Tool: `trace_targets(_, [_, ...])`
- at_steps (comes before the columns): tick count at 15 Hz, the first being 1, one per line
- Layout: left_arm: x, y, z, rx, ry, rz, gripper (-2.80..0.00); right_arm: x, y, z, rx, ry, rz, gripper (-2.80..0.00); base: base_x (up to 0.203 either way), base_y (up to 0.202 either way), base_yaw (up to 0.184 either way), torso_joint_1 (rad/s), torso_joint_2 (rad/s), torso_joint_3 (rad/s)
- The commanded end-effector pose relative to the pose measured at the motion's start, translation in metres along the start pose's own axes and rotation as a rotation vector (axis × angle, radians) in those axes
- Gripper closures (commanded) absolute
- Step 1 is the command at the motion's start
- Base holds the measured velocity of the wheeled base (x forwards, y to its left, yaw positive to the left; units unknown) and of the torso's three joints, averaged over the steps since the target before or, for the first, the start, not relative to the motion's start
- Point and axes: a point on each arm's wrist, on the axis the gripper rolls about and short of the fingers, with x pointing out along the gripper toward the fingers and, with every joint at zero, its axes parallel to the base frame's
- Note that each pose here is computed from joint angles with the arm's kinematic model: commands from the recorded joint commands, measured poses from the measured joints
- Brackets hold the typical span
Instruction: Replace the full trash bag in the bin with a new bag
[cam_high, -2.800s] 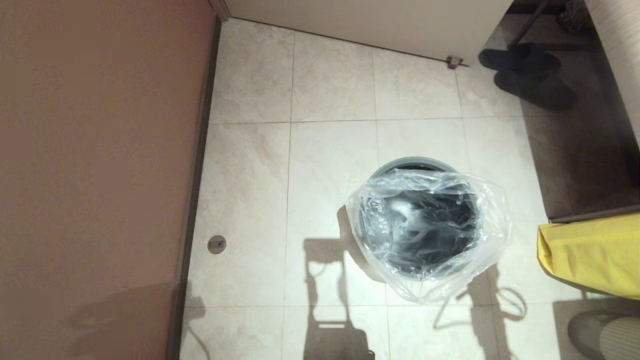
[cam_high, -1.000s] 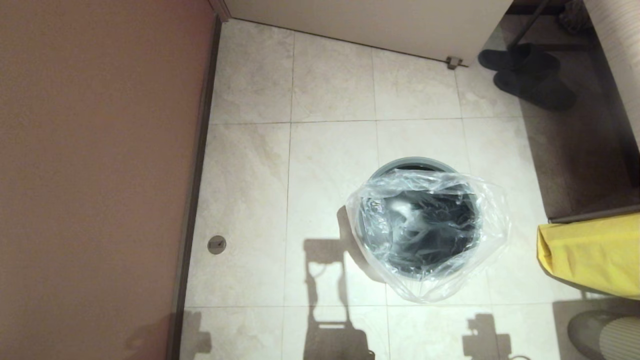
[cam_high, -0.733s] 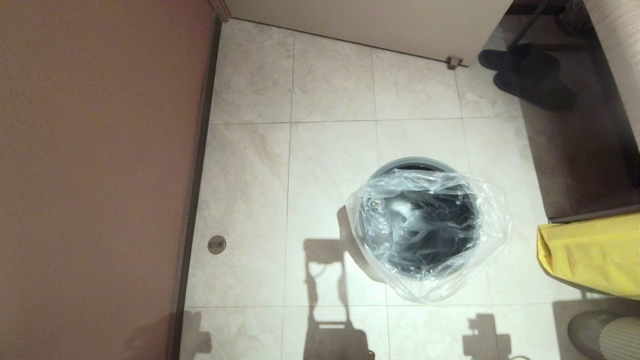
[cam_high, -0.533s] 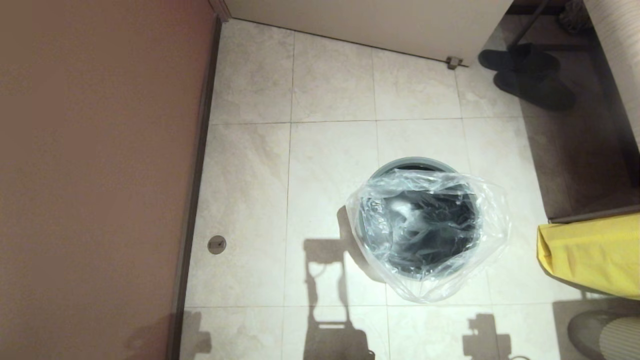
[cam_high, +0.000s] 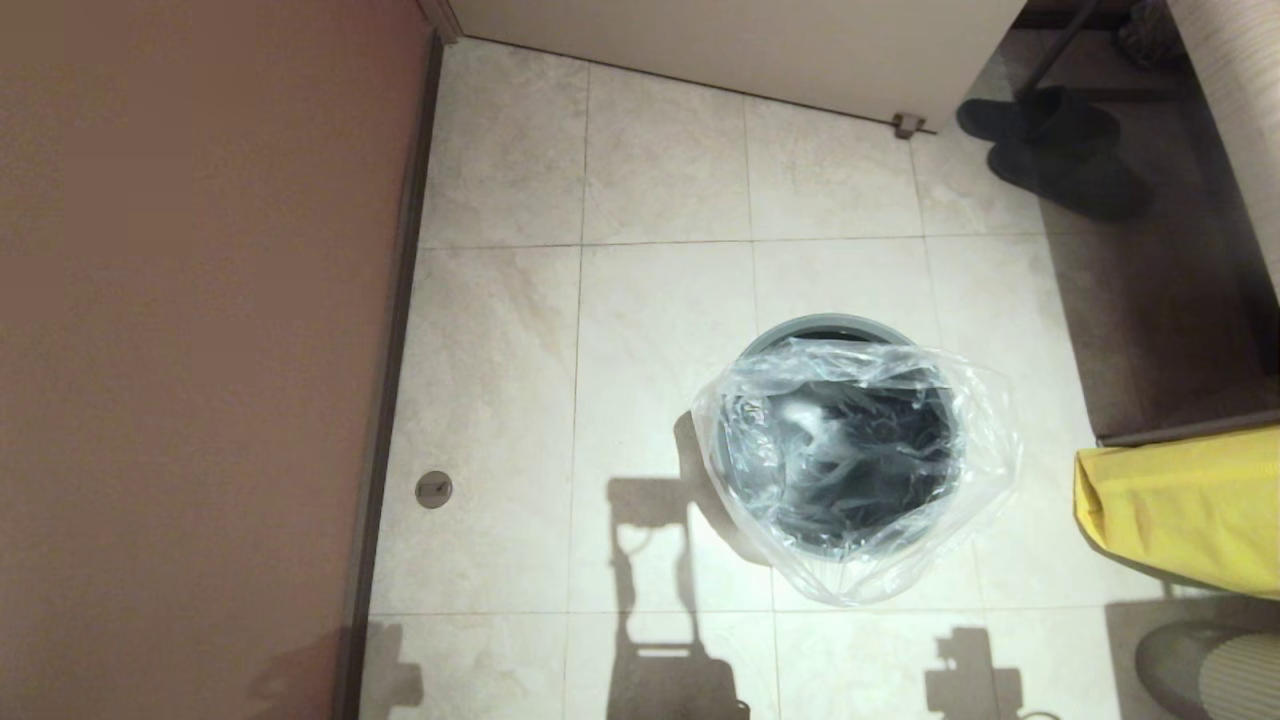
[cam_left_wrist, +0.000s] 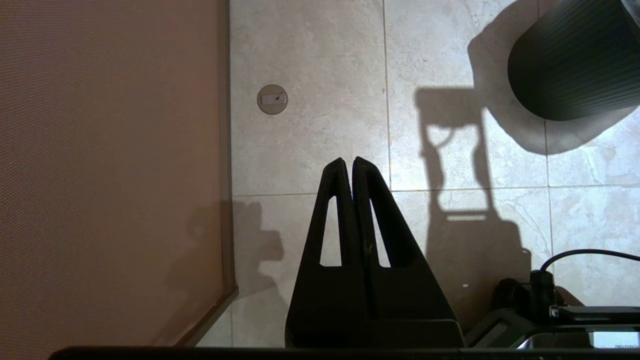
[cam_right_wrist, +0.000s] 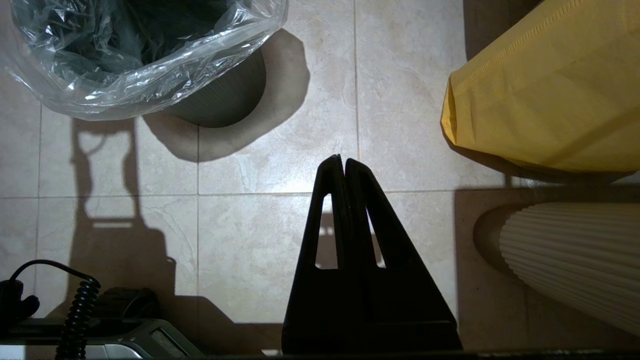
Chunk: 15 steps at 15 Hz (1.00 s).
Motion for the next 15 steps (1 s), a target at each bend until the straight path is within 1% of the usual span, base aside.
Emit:
trace_targets(1, [0.0002, 0.0000, 0.0000, 0.000, 0.003, 0.000, 0.00, 0.0003, 0.0000, 0.0000, 0.002, 0.003, 0.000, 0.00, 0.000, 0.000, 0.000, 0.000, 0.00, 0.000])
trace_targets(15, [0.0002, 0.0000, 0.0000, 0.000, 0.003, 0.000, 0.00, 0.0002, 0.0000, 0.0000, 0.014, 0.002, -0.001, 0.00, 0.000, 0.000, 0.000, 0.000, 0.00, 0.000])
